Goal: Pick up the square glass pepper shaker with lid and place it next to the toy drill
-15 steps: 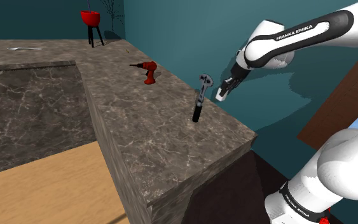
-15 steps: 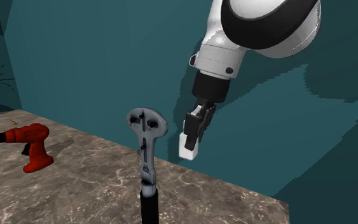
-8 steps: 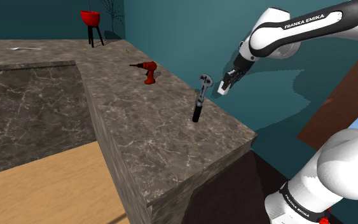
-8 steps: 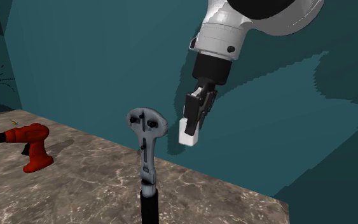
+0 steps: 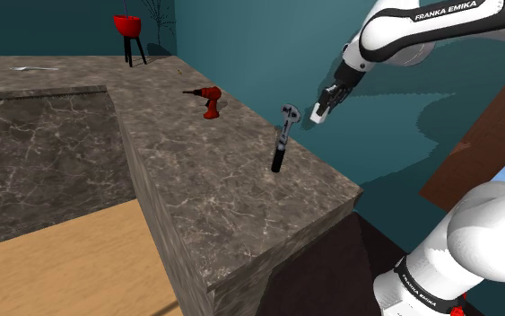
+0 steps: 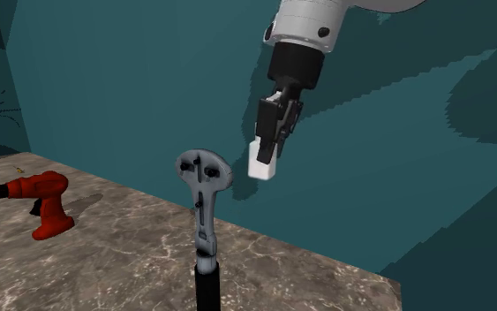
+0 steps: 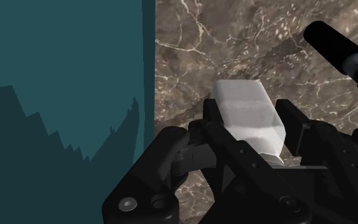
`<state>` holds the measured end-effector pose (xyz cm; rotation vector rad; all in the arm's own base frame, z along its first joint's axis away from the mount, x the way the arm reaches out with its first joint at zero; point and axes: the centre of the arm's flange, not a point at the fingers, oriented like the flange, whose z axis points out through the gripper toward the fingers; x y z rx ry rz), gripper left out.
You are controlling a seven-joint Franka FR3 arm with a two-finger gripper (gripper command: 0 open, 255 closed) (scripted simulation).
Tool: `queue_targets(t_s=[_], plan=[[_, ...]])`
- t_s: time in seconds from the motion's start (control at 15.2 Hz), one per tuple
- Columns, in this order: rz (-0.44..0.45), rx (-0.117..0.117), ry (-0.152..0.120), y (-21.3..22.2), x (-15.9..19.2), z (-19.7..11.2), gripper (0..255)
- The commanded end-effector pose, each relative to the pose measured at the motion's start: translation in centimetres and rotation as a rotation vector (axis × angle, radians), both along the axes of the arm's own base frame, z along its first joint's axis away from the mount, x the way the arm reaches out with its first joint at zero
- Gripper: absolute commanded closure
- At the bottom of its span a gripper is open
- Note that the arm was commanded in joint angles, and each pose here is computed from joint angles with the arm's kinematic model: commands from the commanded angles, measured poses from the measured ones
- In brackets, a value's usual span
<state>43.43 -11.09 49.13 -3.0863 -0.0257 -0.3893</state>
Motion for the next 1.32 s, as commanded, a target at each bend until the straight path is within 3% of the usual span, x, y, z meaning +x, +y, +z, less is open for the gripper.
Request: queue_targets(t_s=[0.0,0.46,1.25], plan=[[0.0,0.0,0.0,0.0,0.0,1.0,255],[0.0,0.0,0.0,0.0,0.0,4.7,255],[0.0,0.0,0.0,8.6,13.3,4.7,255]])
